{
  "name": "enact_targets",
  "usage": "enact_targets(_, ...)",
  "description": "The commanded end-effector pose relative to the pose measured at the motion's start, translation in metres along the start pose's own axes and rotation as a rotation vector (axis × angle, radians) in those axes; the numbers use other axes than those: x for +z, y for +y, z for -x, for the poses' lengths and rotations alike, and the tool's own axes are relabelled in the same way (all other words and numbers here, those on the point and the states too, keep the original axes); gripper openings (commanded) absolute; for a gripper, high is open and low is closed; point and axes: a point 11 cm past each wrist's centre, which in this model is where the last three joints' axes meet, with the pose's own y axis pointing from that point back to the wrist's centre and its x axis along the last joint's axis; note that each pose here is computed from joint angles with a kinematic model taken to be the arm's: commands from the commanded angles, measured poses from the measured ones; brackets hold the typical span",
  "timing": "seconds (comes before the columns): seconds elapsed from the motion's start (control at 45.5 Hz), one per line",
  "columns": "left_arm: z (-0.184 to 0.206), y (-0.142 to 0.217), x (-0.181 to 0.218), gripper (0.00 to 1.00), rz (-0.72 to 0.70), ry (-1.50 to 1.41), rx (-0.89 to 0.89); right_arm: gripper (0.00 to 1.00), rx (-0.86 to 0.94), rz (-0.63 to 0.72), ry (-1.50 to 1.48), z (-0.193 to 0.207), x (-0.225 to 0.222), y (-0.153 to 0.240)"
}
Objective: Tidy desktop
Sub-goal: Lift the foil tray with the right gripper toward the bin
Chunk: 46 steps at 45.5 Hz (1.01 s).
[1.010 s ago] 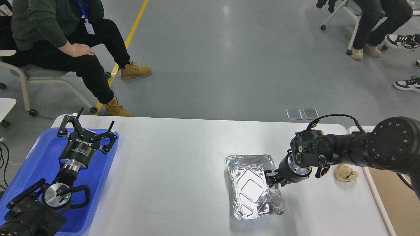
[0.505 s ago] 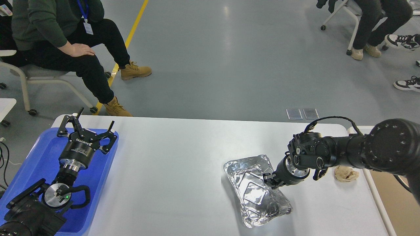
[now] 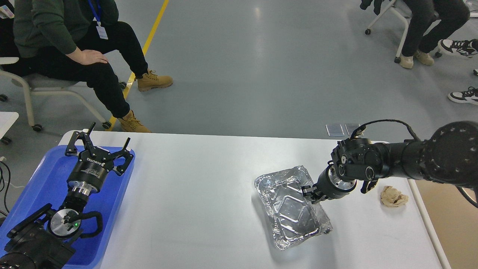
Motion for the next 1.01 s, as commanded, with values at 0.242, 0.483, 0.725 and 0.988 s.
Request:
enact_targets(0.242, 0.000, 0.000, 0.000, 0.99, -0.001, 0.000, 0.000, 0.00, 0.018, 0.068, -0.010, -0.037, 0.029, 0.121)
enact_targets(0.483, 0.000, 0.000, 0.000, 0.99, -0.001, 0.000, 0.000, 0.00, -0.007, 0.093, 0.018, -0.040, 0.015, 0.214)
enact_targets(0.725, 0.000, 0.001, 0.000, 0.99, -0.002, 0.000, 0.002, 0.00, -0.023, 0.123, 0.002, -0.039, 0.013, 0.269)
enact_targets(0.988, -0.001, 0.001, 0.000, 0.99, -0.002, -0.001, 0.002, 0.00, -0.006, 0.148, -0.009, -0.040, 0.015, 0.302)
